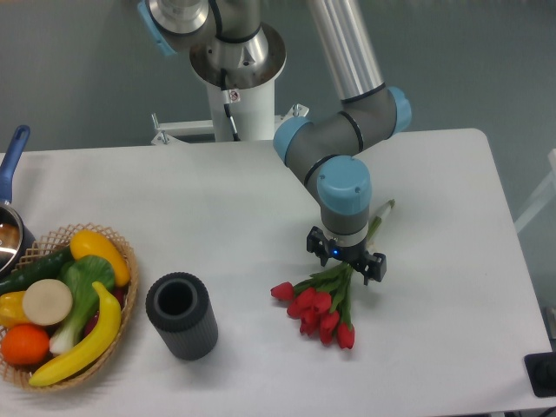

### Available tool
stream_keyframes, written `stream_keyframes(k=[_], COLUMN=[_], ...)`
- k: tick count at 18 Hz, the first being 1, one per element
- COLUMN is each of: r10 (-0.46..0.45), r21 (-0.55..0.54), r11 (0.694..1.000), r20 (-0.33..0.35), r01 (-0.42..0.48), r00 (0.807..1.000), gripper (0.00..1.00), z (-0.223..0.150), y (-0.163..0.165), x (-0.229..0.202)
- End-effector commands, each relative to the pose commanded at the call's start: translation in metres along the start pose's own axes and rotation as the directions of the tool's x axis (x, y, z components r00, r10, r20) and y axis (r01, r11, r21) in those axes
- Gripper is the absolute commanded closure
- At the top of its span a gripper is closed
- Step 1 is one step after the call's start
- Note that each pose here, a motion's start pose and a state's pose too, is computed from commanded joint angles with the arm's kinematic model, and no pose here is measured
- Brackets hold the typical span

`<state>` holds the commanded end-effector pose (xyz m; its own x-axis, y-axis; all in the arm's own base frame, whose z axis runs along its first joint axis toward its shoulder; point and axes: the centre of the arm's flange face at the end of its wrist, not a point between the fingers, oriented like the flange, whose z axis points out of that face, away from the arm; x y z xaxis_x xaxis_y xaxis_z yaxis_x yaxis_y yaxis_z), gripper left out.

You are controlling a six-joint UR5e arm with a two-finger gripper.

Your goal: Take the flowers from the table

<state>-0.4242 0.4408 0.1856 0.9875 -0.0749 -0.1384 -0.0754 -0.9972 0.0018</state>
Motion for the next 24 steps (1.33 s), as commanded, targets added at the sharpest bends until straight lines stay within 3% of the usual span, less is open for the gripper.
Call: stream_keyframes(k=[1,11,15,24], r10=[-0.008,-0.032,-0.092,-0.096], r21=[-0.004,-0.012,0.030,0.025], r11=[1.000,0.999,0.996,0.995], r20=[0.006,0.120,0.170,0.115], r01=[0.008,0.034,0.088,0.093], r00=[1.000,0.992,0.981,0.989], gripper=[1.00,1.00,1.00,1.00], z=[-0.002,-0.055,-0.088,-0.129], y=[0.001,0.010,0.020,0.011], x=[0.000,-0.017,-0.050,-0.079])
